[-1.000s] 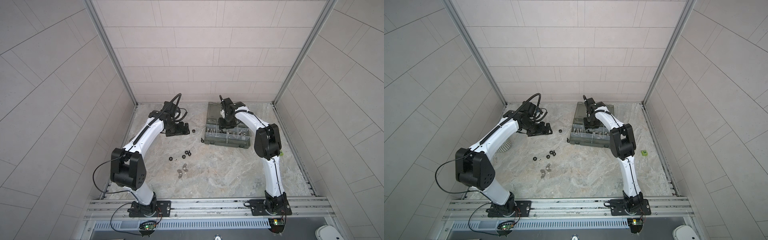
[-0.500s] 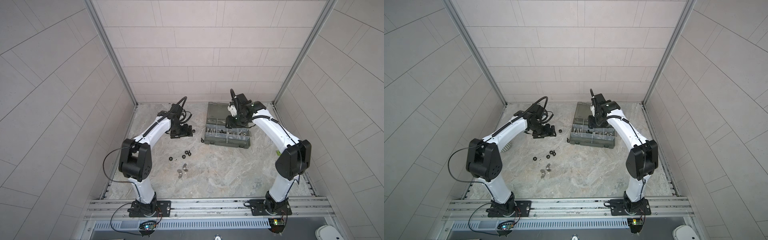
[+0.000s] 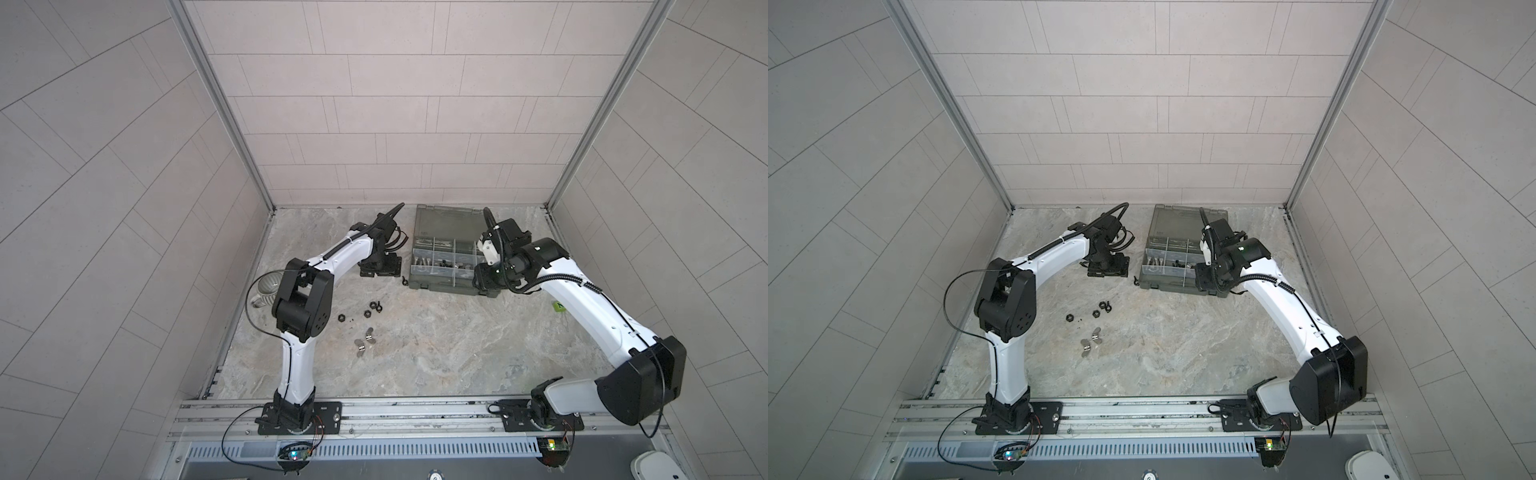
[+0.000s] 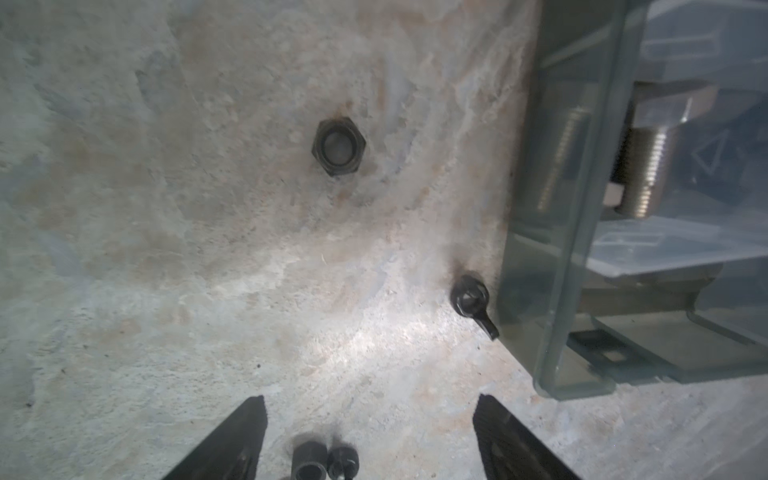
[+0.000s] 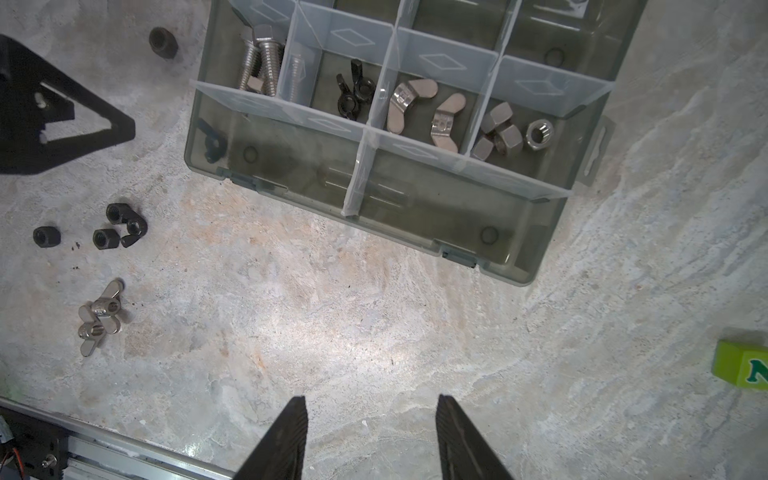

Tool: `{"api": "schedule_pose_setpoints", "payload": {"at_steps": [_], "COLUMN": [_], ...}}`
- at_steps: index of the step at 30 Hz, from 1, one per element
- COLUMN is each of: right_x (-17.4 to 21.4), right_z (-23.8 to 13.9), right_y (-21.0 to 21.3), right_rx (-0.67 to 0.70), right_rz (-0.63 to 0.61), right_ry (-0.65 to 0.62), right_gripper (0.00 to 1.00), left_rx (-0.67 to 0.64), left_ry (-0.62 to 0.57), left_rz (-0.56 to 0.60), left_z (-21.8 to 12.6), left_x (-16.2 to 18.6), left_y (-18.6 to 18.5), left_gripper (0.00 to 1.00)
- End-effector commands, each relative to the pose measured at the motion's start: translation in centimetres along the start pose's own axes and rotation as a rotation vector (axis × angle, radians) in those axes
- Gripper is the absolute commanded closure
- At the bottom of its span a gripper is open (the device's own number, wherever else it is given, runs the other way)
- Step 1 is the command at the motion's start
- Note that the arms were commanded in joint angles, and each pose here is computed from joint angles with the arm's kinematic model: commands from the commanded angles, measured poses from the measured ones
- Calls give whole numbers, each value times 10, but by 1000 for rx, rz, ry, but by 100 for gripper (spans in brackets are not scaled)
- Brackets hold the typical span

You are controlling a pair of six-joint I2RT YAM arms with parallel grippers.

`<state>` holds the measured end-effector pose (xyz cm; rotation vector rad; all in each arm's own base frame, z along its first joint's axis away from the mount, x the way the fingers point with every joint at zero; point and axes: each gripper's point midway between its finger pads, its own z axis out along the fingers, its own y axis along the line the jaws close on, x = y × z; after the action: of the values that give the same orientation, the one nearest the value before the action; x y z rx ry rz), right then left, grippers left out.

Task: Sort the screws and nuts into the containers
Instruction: 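Move the left gripper to a black wing nut while the right arm withdraws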

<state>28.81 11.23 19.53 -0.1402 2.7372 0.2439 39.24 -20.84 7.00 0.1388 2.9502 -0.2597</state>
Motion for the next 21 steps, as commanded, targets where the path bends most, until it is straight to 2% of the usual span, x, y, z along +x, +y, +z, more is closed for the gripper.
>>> {"api": "schedule_pose_setpoints", "payload": {"at_steps": [1,4,13,21], "right_x": [2,4,19,27], "right_z": [-12,-21,-25,-28], "right_y": [-10,-15,-24,-33], "right_rx": [41,51,71,89], "right_rz": [6,14,21,24], "right_ry": [-66,-97,-76,-68], "right_gripper": [48,47,46,42], "left_rx": [-52,-59,-30,-31], "left_ry": [-2,-3,-15,13], "left_rz": [-3,8,29,75], "left_z": [10,17,27,32], "left_x": [-5,-9,-19,-11], "left_y": [2,-5,-35,-57], "left_gripper": [15,16,16,16]}}
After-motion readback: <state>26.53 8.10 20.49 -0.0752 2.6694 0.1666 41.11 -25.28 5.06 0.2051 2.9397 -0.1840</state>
